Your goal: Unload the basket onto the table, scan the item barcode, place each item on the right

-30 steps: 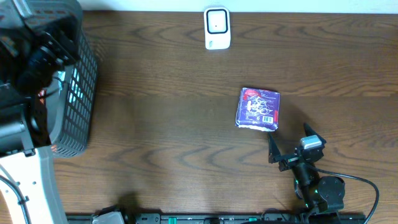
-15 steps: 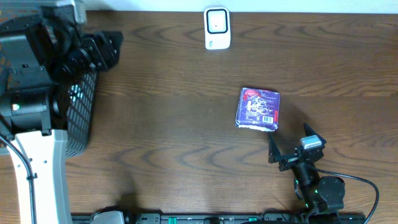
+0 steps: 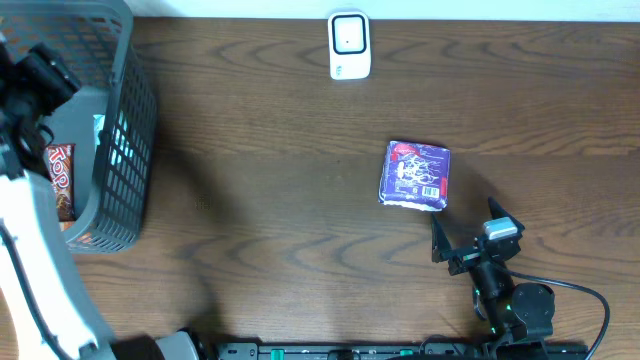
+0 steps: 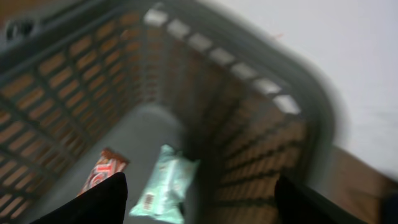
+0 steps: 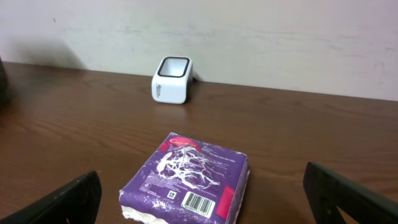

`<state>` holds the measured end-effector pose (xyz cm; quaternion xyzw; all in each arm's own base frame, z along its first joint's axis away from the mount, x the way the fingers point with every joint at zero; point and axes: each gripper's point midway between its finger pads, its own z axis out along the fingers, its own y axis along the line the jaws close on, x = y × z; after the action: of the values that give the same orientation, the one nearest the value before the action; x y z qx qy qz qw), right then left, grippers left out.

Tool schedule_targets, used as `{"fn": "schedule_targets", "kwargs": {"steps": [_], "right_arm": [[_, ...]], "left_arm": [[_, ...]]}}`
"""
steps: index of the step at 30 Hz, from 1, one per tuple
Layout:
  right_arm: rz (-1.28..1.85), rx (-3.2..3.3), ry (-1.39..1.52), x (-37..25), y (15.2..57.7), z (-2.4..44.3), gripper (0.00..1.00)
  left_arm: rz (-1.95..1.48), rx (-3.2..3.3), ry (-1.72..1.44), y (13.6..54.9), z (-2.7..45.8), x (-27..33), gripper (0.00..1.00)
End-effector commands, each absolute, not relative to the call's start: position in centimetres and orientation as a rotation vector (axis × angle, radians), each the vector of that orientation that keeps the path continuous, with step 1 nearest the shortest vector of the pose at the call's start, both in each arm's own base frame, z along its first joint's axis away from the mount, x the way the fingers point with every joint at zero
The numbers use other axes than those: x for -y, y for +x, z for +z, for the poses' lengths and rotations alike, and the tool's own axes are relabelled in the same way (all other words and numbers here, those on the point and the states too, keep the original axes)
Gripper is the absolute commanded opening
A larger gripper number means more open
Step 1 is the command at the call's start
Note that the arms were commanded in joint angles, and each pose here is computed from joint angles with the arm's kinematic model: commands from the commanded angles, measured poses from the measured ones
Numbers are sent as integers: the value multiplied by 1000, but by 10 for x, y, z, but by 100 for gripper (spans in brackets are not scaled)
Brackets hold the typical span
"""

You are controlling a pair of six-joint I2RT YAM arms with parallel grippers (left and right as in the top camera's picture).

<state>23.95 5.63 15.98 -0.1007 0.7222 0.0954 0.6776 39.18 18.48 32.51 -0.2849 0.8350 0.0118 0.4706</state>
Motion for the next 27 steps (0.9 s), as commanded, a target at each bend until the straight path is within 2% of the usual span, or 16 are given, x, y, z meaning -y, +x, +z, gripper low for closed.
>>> {"fn": "schedule_targets", "kwargs": {"steps": [1,8,12,18,23,25,27], "right_arm": [[216,-1624,-217,-56,239,159,99],[216,-1624,-216,-56,239,159,99],[216,-1624,-216,-56,239,159,99],[216,-1624,-216,-56,239,159,99],[216,-1624,-216,-56,239,159,99],[216,-1624,-216,-56,239,159,99],[216,-1624,-216,-56,239,159,99]], "left_arm": [[51,-2103,-828,400,283,-218,76],[19,-2246,-919,417,205,-239,76],[-83,-2348,-819,430,170,-227,76],[-116,-2453,-849,437,110,-229,75],[-189,-2569,-689,450,61,-208,75],[-184,-2597,-681,451,50,-205,74],[-153,-2621,-684,450,41,-204,69]]}}
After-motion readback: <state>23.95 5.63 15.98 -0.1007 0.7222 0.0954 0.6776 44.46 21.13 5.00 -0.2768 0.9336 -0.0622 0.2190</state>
